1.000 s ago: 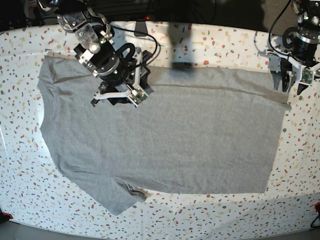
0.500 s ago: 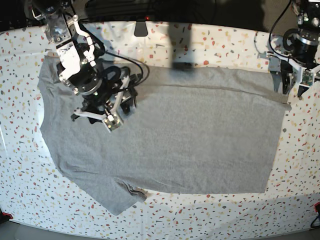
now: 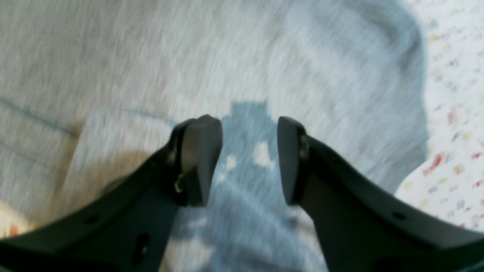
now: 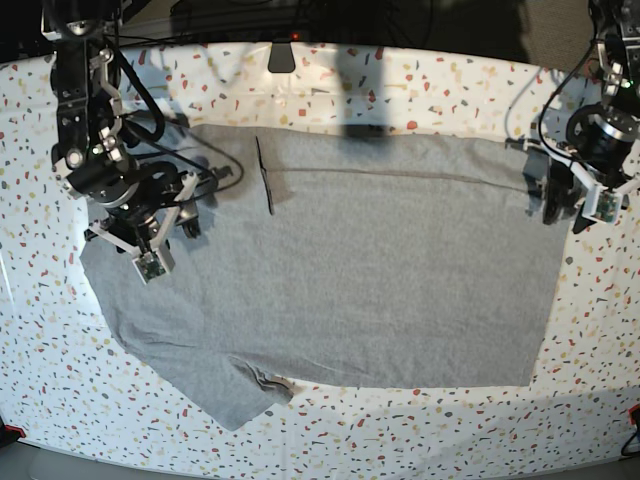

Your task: Fold the T-shirt properly

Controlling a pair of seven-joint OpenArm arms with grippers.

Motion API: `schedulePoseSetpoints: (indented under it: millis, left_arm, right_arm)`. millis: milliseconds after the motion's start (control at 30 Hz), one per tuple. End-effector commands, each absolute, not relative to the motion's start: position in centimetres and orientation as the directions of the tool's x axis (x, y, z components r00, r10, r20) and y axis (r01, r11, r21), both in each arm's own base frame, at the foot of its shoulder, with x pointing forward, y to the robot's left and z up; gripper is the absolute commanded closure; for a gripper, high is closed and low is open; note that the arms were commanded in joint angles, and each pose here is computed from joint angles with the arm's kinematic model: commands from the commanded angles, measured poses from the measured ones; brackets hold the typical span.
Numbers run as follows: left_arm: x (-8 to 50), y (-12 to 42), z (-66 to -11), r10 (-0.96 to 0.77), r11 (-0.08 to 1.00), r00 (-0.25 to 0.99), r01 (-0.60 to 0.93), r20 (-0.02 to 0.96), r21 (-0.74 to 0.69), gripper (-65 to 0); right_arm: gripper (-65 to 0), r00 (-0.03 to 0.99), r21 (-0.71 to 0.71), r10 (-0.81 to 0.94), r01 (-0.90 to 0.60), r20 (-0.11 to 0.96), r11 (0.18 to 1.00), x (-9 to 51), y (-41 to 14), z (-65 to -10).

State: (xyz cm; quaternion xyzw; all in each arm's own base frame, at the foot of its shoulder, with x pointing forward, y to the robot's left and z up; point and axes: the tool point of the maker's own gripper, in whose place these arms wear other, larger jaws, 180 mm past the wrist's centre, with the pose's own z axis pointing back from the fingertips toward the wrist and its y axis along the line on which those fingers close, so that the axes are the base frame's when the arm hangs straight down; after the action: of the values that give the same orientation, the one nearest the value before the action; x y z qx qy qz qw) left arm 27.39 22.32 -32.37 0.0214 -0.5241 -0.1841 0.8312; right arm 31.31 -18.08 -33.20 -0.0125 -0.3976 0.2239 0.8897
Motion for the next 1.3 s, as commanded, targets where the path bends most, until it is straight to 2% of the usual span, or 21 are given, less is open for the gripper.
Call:
schedulePoseSetpoints:
  millis: [0, 200, 300, 467, 667, 867, 1000, 1267]
  left_arm:
    - [27.5, 22.3, -31.5, -0.368, 0.914, 0.353, 0.307, 0.86, 0.265, -26.6]
    - [24.2, 23.1, -34.8, -0.645, 0.755, 0.396, 0.464, 0.654, 0.464, -26.7]
    - [22.8, 23.5, -35.6, -0.738, 0.667, 0.357, 0.512, 0.572, 0.541, -26.7]
    - [20.9, 23.9, -36.1, -0.827, 0.548, 0.28, 0.594, 0.487, 0.589, -26.6]
    - [20.7, 25.0, -35.8, -0.894, 0.424, 0.188, 0.651, 0.407, 0.63, -26.4]
    - [19.7, 24.9, -39.8, -0.936, 0.319, 0.148, 0.737, 0.318, 0.596, -26.4]
    - [20.8, 25.9, -41.7, -0.951, 0.294, 0.157, 0.723, 0.265, 0.625, -26.4]
    - [22.5, 27.5, -42.5, -0.947, 0.316, 0.197, 0.708, 0.252, 0.632, -26.2]
  right_arm:
    - [-28.4, 0.546, -0.219, 0.429, -0.408, 0.72, 0.886, 31.8, -18.4, -31.7]
    - [-28.4, 0.483, -0.323, 0.569, -0.501, 0.665, 0.803, 28.9, -19.0, -29.8]
    - [-28.4, 0.461, -0.357, 0.625, -0.542, 0.63, 0.76, 27.0, -18.8, -29.3]
    - [-28.4, 0.461, -0.408, 0.69, -0.572, 0.558, 0.711, 24.5, -19.2, -30.0]
    - [-28.4, 0.496, -0.377, 0.694, -0.595, 0.522, 0.709, 22.4, -19.3, -31.6]
    - [-28.4, 0.513, -0.362, 0.698, -0.608, 0.5, 0.706, 21.3, -19.2, -32.1]
    - [-28.4, 0.52, -0.359, 0.699, -0.61, 0.491, 0.706, 21.0, -19.3, -32.2]
    - [-28.4, 0.546, -0.359, 0.704, -0.61, 0.455, 0.706, 20.6, -19.8, -32.6]
